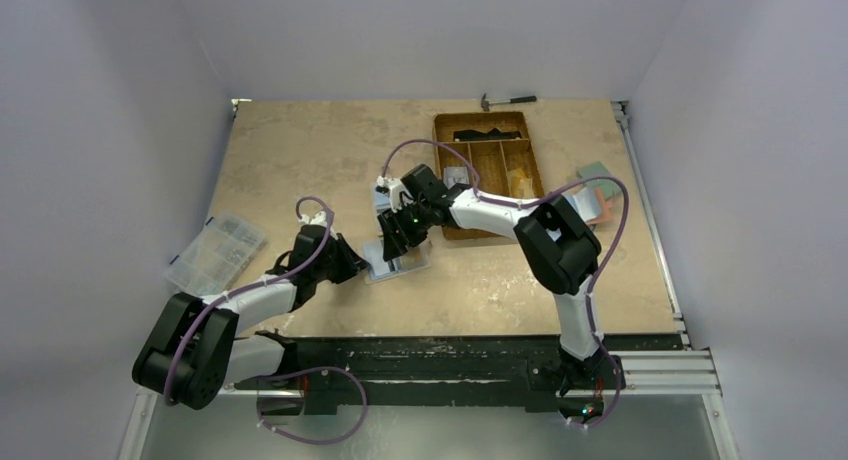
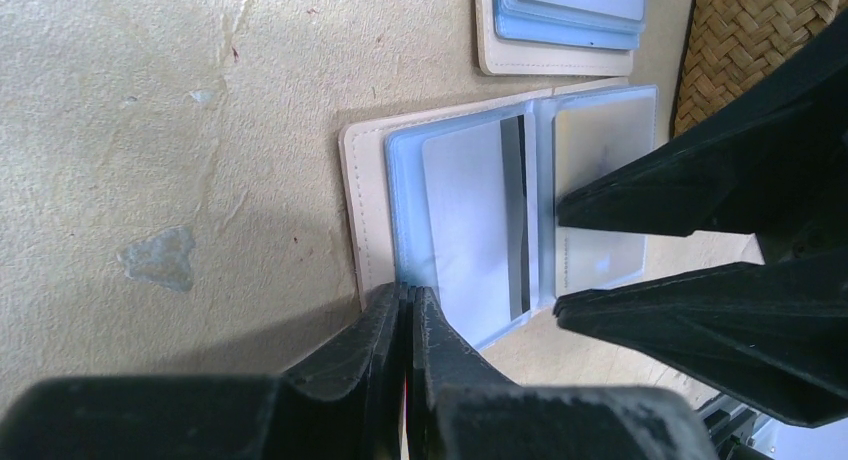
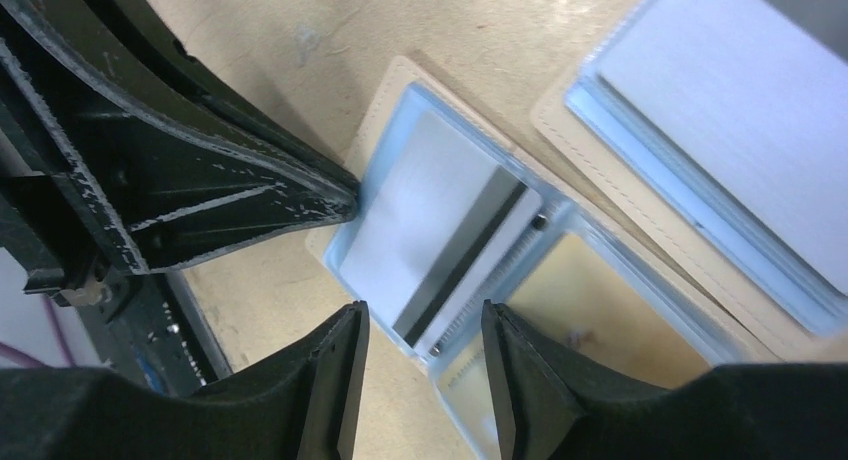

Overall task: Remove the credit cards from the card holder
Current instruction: Remove the credit card from the card holder.

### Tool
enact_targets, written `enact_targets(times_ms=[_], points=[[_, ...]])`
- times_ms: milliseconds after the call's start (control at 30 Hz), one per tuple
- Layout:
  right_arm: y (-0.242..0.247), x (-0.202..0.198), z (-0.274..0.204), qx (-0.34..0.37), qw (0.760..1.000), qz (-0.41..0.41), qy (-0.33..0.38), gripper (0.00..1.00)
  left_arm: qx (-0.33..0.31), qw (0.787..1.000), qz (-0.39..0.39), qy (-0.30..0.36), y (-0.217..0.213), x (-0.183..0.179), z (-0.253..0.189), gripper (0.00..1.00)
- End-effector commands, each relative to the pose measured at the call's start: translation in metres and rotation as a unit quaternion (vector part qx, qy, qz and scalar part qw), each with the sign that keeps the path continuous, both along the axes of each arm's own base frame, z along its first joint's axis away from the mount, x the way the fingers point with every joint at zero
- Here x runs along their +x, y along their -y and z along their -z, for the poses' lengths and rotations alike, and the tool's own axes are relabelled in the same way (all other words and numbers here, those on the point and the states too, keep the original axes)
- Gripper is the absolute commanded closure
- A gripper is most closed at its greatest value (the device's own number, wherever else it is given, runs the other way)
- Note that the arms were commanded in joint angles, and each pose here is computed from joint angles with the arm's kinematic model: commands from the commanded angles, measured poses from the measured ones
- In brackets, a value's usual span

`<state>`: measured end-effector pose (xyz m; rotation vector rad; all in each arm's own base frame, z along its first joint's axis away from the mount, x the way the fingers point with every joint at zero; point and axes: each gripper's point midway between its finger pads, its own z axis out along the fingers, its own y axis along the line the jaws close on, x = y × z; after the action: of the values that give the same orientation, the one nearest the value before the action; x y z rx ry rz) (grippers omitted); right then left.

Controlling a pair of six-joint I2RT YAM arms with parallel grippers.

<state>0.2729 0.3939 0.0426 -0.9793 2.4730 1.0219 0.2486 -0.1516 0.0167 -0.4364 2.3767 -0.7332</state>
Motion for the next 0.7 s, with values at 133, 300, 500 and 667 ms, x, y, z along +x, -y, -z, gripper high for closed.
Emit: enact_targets(times_ms=[133, 300, 500, 667], points=[[0.016, 0.02, -0.008, -0.021, 0.996, 0.089, 0.023, 0.46, 0.045, 0.996, -0.004, -0.078, -0.018, -0.036, 0.04, 0.98], [0.006, 0.009, -0.013, 0.003, 0.998, 0.064, 0.0, 0.52, 0.042, 0.996, -0.003, -0.077, -0.017, -0.037, 0.04, 0.99], [-0.004, -0.005, -0.036, 0.049, 0.999, 0.016, -0.011, 0.59, 0.037, 0.997, -0.001, -0.074, -0.016, -0.038, 0.04, 1.0], [-0.005, -0.007, -0.023, 0.043, 0.998, 0.027, -0.029, 0.59, 0.032, 0.997, 0.001, -0.073, -0.015, -0.038, 0.038, 1.0]])
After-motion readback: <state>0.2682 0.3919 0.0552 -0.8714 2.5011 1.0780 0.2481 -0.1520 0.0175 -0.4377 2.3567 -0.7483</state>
